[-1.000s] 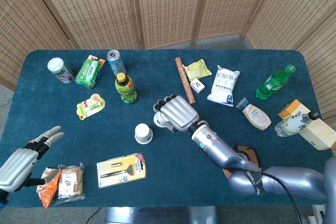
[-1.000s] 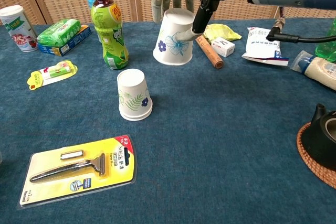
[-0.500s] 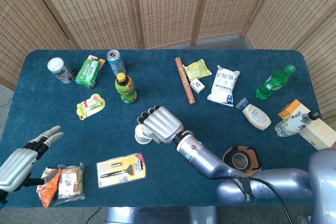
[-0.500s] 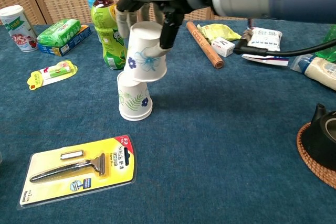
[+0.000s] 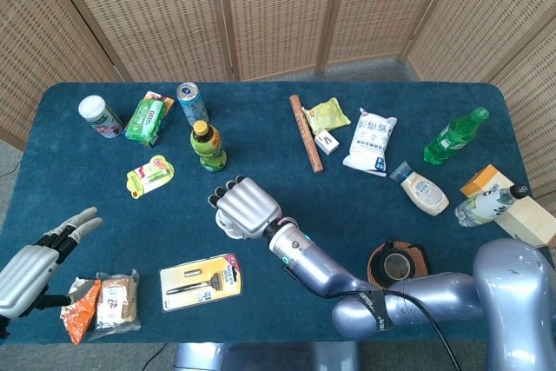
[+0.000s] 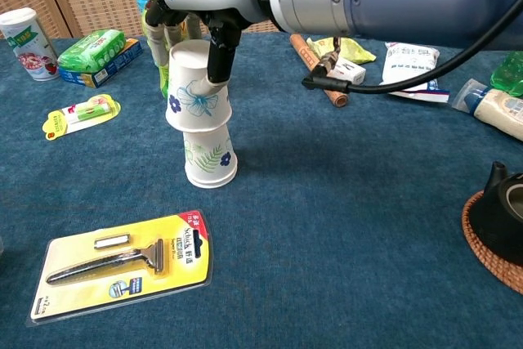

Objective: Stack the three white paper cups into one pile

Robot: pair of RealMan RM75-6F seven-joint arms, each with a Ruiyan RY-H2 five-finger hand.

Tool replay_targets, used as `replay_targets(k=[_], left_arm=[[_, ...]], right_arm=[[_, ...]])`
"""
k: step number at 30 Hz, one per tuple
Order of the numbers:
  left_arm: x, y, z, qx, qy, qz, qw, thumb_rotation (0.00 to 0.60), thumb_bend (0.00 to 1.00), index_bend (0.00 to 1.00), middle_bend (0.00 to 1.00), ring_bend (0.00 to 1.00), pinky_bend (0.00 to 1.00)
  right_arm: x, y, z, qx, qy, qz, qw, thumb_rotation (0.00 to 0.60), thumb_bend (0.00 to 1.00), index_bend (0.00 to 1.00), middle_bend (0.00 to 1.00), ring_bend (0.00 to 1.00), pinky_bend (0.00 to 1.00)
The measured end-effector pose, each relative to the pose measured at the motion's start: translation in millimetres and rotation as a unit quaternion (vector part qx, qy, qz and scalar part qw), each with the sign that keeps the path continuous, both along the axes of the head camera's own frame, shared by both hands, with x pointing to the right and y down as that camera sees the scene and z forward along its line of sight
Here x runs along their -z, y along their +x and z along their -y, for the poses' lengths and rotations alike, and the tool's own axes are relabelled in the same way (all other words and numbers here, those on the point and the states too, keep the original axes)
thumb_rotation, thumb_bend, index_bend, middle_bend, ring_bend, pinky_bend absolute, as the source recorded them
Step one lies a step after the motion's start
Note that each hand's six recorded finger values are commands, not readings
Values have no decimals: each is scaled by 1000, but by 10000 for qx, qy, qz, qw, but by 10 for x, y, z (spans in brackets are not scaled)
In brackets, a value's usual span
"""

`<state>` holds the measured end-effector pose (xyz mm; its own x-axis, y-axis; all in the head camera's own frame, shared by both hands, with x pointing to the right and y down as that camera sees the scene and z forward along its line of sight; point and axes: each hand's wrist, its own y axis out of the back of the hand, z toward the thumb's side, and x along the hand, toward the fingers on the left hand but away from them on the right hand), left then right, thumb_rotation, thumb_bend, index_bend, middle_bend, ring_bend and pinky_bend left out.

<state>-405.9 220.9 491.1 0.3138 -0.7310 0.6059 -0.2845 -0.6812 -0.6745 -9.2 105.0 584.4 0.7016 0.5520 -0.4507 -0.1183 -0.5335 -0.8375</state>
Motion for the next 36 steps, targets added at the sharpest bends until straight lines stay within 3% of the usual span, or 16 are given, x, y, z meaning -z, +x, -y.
replay_targets(k=[24,28,36], left_arm=[[19,-34,14,58,26,-10,10000,600,370,39,0,0,151],[21,-39,16,64,28,-9,10000,600,371,39,0,0,152],[24,-38,15,62,31,-15,10000,600,370,39,0,0,152]], right_arm=[[-254,10,-76,27,33,-285,9996,600,350,309,359,335,385],[-276,19,-103,-24,-96,-293,9995,600,343,219,317,311,385],[-257,15,-157,-39,-239,-247,9994,600,325,108,88,238,386]])
